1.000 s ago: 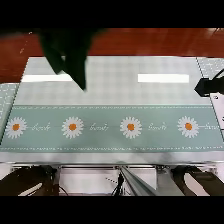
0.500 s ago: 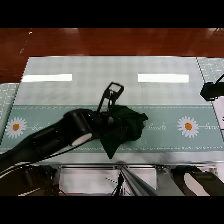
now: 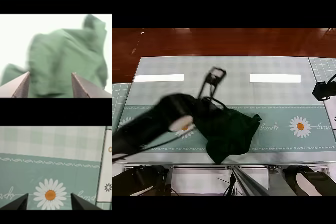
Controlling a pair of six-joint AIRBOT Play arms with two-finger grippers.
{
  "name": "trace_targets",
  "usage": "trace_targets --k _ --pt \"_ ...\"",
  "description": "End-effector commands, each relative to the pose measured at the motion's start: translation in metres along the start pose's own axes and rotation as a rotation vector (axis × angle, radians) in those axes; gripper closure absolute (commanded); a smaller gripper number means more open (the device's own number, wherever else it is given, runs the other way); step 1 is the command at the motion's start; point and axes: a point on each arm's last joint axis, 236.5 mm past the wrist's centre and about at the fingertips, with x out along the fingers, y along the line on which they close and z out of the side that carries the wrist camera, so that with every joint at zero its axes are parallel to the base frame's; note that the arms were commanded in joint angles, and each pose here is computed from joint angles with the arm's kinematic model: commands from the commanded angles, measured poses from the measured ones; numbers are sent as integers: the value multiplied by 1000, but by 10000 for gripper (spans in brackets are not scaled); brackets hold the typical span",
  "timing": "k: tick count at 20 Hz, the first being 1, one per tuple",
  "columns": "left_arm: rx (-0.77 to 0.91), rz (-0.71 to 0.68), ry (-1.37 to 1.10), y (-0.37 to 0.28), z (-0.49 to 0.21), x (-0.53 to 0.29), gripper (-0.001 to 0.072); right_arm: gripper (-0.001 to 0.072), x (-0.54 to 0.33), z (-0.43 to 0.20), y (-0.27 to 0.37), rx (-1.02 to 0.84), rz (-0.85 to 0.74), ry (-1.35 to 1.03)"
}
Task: Fold the shirts.
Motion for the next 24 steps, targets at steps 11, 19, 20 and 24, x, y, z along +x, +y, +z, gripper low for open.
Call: trace_targets --k 11,19,20,24 --pt "-665 -305 242 99 -154 3 101 115 33 -16 8 -14 9 36" --pt "-766 -429 364 77 -169 65 99 110 50 -32 13 -21 19 82" --pt "-771 -429 404 74 -177 73 98 110 50 -32 13 -21 19 82" --pt "-818 -465 439 67 -183 98 98 110 50 -32 13 -21 20 85"
